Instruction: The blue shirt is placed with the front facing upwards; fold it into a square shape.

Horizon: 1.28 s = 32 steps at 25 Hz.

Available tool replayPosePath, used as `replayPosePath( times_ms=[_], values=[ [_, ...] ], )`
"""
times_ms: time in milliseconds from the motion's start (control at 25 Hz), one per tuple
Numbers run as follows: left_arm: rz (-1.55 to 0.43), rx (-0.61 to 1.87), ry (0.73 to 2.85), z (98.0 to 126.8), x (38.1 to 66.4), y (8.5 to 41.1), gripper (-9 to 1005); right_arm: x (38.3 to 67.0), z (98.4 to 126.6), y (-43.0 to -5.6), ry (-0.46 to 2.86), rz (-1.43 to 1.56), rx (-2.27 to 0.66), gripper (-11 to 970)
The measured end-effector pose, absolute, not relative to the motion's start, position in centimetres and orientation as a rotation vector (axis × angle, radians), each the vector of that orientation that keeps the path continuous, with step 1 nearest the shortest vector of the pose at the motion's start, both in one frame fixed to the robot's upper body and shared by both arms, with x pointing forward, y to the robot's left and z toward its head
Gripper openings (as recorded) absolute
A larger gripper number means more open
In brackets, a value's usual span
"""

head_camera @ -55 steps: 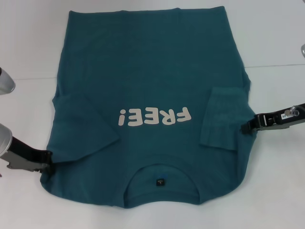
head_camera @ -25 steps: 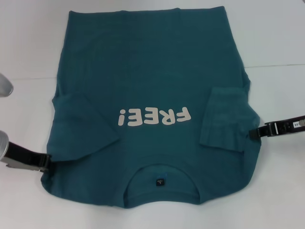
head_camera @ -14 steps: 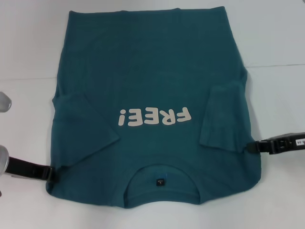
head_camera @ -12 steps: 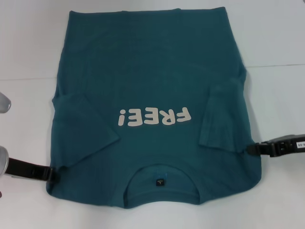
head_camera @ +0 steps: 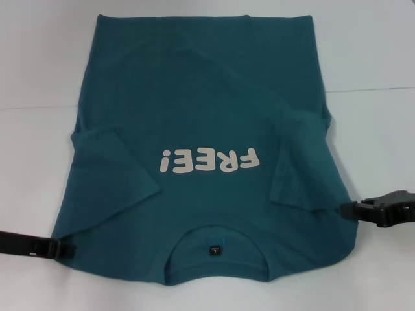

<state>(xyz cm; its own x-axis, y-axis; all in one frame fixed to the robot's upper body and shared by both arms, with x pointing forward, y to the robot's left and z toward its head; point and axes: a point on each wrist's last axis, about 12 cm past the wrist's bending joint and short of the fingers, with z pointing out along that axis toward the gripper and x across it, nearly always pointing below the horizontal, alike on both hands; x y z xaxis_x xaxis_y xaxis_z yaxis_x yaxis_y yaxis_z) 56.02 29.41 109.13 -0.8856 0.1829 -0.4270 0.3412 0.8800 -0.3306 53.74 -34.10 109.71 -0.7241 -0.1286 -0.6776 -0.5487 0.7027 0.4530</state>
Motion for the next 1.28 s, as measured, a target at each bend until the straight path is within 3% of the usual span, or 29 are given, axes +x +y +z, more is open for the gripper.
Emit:
replayPosePath(
  times_ms=[280, 720, 1200, 1280],
  values=[
    [-0.584, 0.344, 2.635, 109.0, 55.4, 30.7, 46, 53.4, 109.7, -34.8, 2.261, 0.861, -0.485, 15],
    [-0.563, 0.254, 2.590, 111.2, 57.0, 31.3, 49, 54.7, 110.4, -33.7, 2.273, 0.871, -0.511, 15],
    [-0.546, 0.253, 2.558, 111.9, 58.0, 30.8, 128, 57.1, 111.5, -31.7, 2.321, 0.825, -0.598, 15],
    [-0.539, 0.262, 2.550, 112.0, 58.1, 30.7, 201, 57.3, 111.5, -31.6, 2.322, 0.823, -0.598, 15]
  ],
)
